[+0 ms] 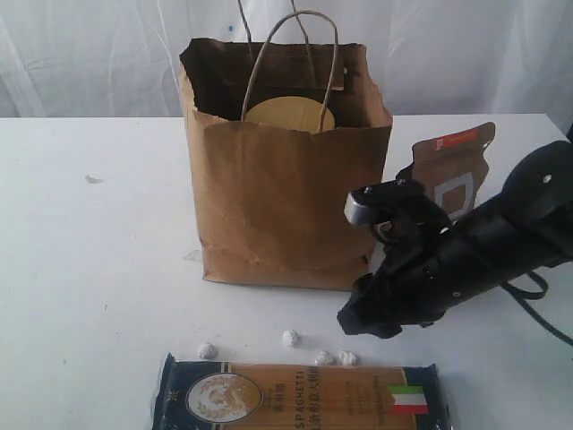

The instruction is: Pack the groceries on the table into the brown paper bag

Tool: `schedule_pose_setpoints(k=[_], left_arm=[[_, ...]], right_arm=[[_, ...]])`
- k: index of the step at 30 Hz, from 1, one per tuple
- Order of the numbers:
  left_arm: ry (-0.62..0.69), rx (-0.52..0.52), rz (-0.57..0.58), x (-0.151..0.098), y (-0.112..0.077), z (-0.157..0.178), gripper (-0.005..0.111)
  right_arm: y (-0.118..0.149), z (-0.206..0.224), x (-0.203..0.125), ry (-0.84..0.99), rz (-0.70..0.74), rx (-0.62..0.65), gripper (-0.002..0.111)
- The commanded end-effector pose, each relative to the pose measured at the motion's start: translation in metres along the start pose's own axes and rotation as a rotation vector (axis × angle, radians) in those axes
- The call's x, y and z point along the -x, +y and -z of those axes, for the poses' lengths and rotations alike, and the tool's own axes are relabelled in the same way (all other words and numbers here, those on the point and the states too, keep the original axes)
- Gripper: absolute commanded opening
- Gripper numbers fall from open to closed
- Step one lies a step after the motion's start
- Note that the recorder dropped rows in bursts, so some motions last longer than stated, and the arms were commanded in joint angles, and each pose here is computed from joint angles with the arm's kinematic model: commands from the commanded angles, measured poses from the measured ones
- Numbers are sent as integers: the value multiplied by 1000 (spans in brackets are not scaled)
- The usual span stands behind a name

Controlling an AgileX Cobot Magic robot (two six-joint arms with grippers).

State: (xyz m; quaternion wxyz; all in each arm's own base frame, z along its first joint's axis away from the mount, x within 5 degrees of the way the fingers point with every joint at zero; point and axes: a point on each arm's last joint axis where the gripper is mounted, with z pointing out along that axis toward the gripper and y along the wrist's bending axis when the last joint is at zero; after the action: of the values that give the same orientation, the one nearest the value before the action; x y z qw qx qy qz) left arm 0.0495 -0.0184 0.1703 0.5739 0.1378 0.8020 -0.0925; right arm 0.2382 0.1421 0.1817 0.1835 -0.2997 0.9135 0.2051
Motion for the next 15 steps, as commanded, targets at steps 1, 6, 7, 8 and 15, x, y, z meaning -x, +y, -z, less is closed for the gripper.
schedule_pose_setpoints(k=[1, 6, 7, 8, 15], left_arm=[[0, -3, -8, -1, 0, 0, 0], [0, -3, -8, -1, 0, 0, 0], [0, -3, -8, -1, 0, 0, 0], [0, -3, -8, -1, 0, 0, 0], [0, -3, -8, -1, 0, 0, 0]], right_arm=[[3, -23, -1, 46, 44, -9, 48], [-1, -39, -5, 84, 54, -30, 48], [-2, -41, -5, 88, 53, -34, 48], [-3, -42, -6, 91, 53, -35, 47], [-7, -54, -10, 139, 53, -30, 44]])
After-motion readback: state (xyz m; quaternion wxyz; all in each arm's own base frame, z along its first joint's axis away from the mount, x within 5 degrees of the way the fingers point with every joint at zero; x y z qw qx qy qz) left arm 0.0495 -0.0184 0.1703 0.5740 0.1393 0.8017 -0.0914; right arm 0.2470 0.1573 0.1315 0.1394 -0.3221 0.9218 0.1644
